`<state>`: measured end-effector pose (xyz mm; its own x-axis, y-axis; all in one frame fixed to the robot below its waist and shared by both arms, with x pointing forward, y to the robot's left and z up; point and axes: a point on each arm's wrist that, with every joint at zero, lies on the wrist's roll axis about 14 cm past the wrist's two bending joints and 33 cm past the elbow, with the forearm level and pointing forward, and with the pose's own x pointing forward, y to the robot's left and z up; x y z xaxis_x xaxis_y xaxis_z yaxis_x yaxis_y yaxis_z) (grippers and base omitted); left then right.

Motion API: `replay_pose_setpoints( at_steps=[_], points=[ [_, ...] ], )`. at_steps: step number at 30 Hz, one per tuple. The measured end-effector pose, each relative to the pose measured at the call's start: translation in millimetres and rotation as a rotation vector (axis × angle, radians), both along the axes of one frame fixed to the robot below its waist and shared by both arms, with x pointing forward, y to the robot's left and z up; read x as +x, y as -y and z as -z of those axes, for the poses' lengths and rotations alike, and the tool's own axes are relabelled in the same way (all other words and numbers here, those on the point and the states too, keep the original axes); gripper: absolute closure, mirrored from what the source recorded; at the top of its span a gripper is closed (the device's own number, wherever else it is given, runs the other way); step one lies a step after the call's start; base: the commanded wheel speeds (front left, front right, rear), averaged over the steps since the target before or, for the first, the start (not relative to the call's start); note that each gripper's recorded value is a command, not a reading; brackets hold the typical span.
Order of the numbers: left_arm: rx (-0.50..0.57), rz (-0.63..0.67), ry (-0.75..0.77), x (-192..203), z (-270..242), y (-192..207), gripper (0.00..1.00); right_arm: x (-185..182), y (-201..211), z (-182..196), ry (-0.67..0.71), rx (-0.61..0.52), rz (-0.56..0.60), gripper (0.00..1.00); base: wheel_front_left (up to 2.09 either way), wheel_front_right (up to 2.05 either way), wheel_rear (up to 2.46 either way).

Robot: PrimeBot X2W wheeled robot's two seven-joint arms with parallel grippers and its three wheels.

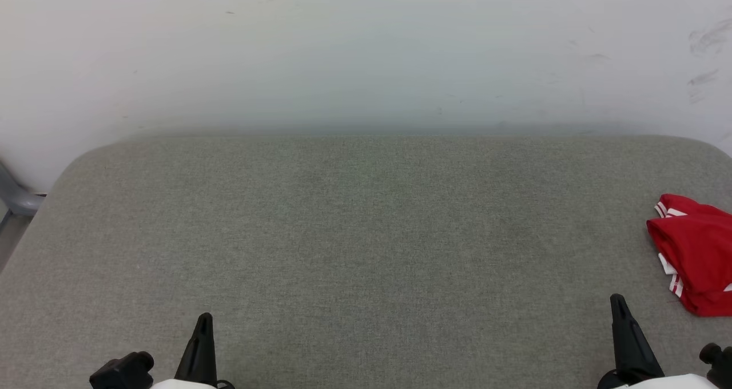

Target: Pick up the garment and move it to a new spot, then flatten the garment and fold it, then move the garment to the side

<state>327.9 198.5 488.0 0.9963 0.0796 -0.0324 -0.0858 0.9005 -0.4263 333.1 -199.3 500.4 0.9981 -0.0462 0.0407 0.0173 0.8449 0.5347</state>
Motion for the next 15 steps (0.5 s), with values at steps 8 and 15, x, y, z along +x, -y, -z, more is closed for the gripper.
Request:
replay_pose_setpoints(
  at_steps=[8,15],
  points=[
    [-0.132,-0.01,-0.012,5.8,2.3,-2.5,1.0,6.3,1.1,1.1,-0.012,0.118,0.001,1.0,0.0,0.0,0.0],
    [-0.241,-0.014,-0.014,11.0,2.4,-3.7,1.0,11.4,2.1,1.7,-0.019,0.215,0.003,1.0,0.0,0.0,0.0]
  ],
)
